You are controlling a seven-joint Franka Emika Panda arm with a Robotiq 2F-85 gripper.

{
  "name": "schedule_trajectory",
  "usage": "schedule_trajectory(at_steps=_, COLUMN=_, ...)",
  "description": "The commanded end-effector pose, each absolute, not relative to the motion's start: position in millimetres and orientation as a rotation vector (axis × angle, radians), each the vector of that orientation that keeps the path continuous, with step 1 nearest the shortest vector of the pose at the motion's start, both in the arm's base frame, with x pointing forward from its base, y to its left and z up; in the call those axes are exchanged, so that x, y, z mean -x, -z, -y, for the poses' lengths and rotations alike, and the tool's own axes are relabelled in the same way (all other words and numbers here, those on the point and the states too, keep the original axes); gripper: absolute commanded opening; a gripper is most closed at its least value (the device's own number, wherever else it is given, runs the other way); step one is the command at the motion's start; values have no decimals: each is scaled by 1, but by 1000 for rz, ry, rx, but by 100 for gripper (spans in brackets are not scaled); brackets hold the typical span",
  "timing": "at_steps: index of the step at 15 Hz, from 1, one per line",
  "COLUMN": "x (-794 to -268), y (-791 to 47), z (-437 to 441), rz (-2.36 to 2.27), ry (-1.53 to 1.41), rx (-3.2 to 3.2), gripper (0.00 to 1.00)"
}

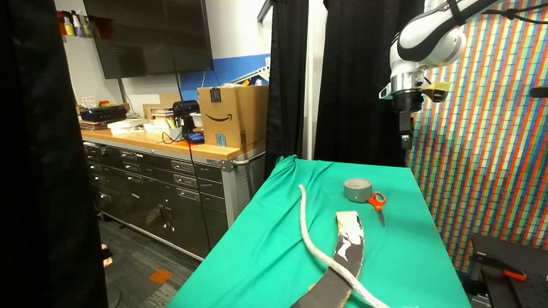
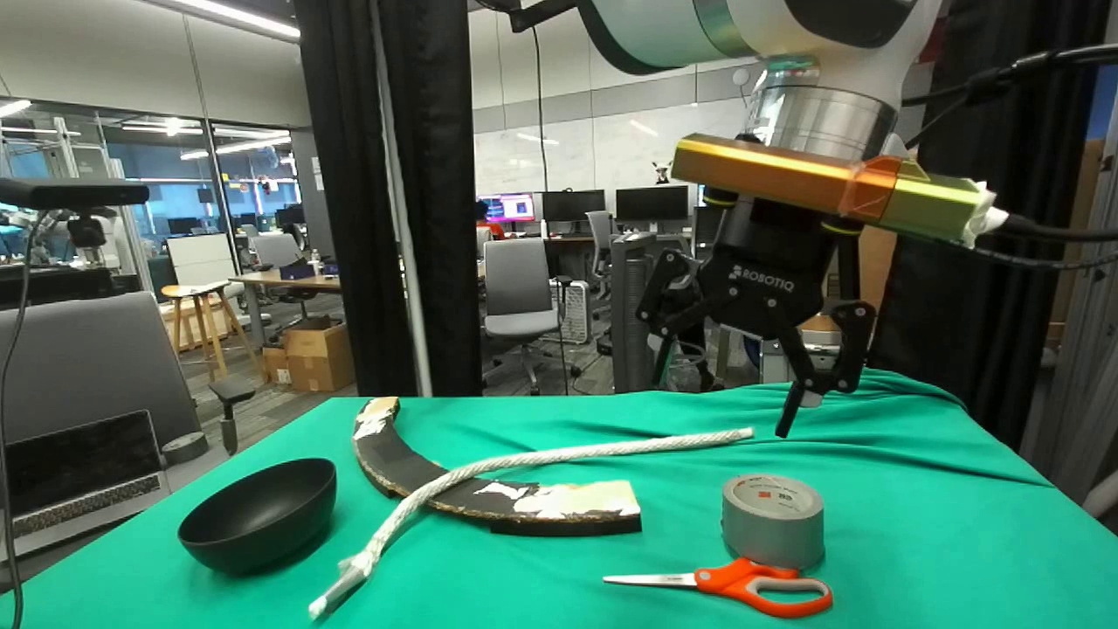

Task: Put the gray tape in the black bowl

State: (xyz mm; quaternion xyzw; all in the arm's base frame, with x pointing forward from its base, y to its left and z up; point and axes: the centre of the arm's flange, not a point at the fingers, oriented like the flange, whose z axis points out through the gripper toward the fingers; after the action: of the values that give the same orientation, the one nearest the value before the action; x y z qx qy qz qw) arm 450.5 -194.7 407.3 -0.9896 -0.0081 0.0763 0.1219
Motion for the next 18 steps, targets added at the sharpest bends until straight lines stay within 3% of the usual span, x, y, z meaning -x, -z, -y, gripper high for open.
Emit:
schedule_trajectory(at_steps=1, x=-451, y=-407, z=195, rz=24, ry=-223, rx=2888, gripper=100)
schedule_trajectory(at_steps=18, x=-509, y=-407, z=205, rz=-352, ry=39, rx=2848, gripper=100)
